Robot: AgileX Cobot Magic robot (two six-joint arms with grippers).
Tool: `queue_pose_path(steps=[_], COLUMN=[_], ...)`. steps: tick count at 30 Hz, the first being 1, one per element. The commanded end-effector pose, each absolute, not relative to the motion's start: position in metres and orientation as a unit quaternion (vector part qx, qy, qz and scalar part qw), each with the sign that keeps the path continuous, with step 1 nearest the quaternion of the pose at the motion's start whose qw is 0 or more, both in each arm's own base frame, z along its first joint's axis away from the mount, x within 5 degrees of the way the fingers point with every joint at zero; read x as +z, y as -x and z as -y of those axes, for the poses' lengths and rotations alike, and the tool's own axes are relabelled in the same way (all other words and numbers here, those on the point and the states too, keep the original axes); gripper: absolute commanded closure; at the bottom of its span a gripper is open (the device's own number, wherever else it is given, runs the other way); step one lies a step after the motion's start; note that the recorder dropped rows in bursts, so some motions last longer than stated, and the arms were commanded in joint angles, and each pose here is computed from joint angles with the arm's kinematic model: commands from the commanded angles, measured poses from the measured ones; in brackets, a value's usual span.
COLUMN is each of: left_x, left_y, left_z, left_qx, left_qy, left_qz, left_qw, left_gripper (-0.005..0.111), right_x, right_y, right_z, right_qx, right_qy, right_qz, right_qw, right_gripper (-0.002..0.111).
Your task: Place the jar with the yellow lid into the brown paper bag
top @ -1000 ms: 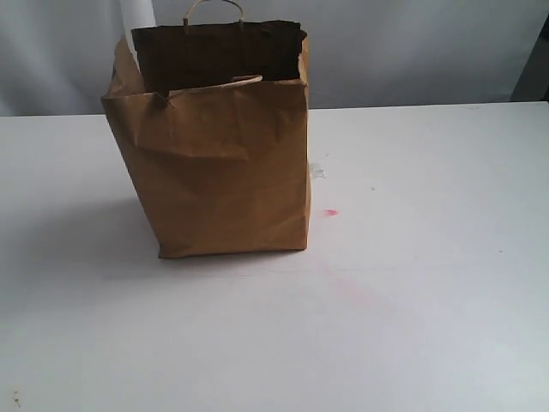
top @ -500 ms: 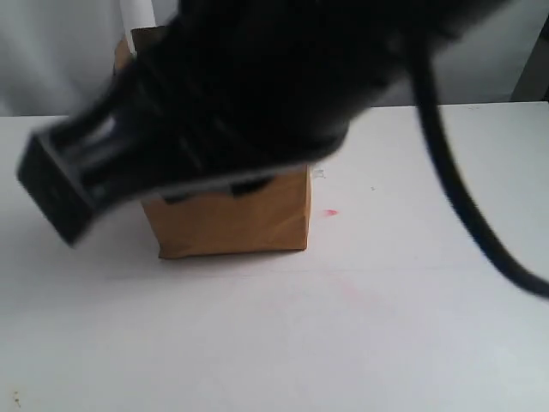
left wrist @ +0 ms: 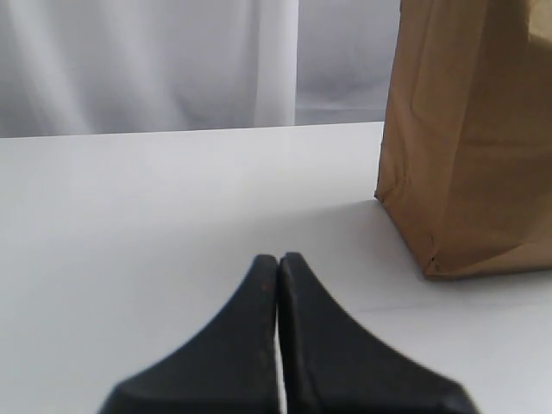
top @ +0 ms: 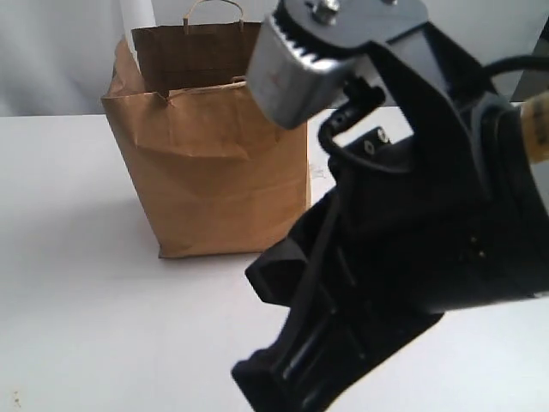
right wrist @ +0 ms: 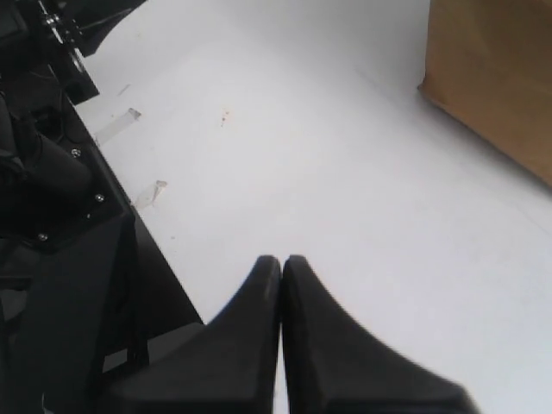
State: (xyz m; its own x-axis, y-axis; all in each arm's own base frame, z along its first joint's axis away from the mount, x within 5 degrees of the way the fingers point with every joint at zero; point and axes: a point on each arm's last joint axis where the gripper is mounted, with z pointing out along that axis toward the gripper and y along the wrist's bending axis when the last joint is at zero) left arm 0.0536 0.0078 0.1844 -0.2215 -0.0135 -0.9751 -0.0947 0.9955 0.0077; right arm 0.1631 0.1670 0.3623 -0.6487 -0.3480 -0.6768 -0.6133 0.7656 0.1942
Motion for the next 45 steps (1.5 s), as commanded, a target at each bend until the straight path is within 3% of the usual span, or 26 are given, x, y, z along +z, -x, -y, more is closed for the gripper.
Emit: queue_pose_path(steps=[1,11,20,24,32,45], left_x=[0.186,0.186,0.186,0.186,0.186,0.186], left_y=[-0.054,-0.054,-0.054,-0.054,-0.054,-0.054], left_z=[-0.007,-0.007,-0.007,-0.007,-0.007,-0.007], left_qx=[0.028,0.028,0.028,0.028,0.028,0.028], left_qy=[0.035,0.035,0.035,0.035,0.035,0.035], left_qz=[-0.778,-0.778,-0.778,-0.778,-0.778,-0.778], left_qw=[0.626,0.626,0.626,0.626,0.626,0.626], left_gripper=[0.106,0.106,0.106,0.106,0.106,0.106], right_x=[0.355,0.356,0.352,0.334,0.286,0.221], right_y=[-0.162,-0.167,-0.174,-0.168,-0.113,-0.055], right_z=[-0.165,-0.163,-0.150,-0.109,-0.031,-0.003], right_qx=[0.204,0.169,0.122,0.137,0.060,0.001], right_qy=[0.272,0.303,0.345,0.255,0.128,0.040], right_qz=[-0.885,-0.871,-0.764,-0.761,-0.753,-0.690], right_qw=[0.318,0.348,0.532,0.581,0.643,0.723], right_gripper=[0.108,0.108,0.108,0.108,0.108,0.108])
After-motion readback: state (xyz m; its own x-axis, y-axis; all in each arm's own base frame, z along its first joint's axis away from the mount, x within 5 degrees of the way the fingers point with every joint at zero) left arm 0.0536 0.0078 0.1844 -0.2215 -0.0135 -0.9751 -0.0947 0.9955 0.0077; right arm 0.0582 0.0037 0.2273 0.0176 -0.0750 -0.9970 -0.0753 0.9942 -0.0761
